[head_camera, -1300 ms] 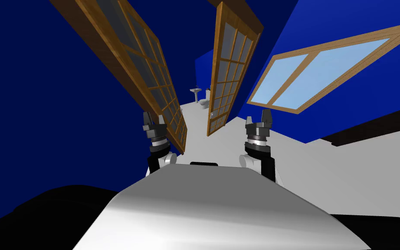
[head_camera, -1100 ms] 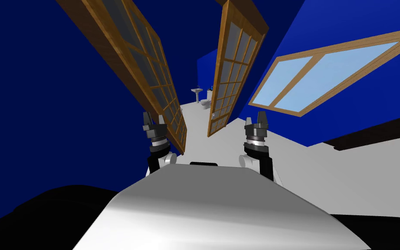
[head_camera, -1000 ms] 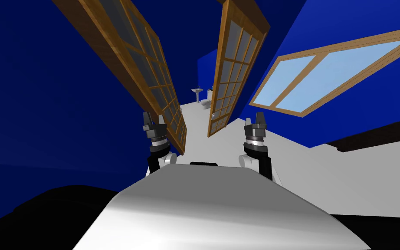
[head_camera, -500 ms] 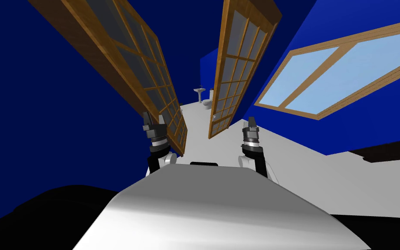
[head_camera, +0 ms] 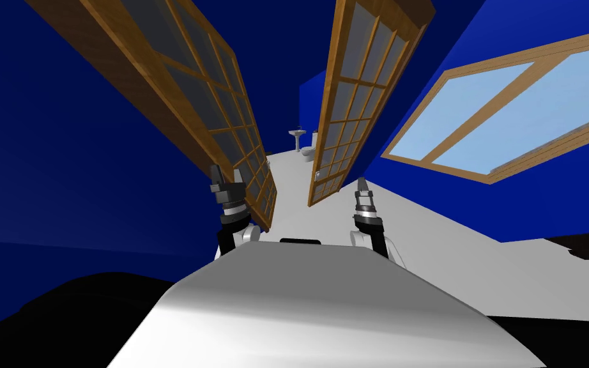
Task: Push the door open
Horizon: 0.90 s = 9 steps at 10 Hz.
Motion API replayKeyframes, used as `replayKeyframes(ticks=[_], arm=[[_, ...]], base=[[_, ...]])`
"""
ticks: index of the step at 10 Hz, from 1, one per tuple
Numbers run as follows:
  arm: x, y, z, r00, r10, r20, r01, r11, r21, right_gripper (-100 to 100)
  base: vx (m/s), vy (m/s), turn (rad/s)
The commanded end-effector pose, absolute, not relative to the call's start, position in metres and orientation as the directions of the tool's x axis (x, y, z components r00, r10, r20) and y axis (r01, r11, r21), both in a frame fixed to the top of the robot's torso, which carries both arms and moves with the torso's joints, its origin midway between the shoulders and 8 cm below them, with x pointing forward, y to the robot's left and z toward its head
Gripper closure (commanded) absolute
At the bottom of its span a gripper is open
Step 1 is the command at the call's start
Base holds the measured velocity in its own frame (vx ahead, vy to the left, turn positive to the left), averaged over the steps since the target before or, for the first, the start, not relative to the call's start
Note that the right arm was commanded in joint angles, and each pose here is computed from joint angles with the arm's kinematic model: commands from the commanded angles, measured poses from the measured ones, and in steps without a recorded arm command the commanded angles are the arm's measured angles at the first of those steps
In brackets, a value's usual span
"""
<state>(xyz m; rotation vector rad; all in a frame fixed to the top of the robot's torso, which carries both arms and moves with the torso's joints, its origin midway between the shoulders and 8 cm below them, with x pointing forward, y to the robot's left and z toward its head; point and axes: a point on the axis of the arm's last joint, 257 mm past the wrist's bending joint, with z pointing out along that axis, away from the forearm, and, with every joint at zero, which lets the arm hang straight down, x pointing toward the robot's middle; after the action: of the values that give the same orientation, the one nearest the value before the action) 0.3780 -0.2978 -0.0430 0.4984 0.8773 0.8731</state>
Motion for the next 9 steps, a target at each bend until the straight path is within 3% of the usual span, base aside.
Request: replayKeyframes(ticks=[1,9], arm=[[0.380,-0.298,-0.054,0.349,0.797,-0.492,-0.424,0.603,0.675,-100],[0.390,-0.304,-0.119,0.352,0.636,-0.687,-0.294,0.772,0.564,-100]], base=[[0.086,-0.057,0.078],[0.094,-0.060,0.091]])
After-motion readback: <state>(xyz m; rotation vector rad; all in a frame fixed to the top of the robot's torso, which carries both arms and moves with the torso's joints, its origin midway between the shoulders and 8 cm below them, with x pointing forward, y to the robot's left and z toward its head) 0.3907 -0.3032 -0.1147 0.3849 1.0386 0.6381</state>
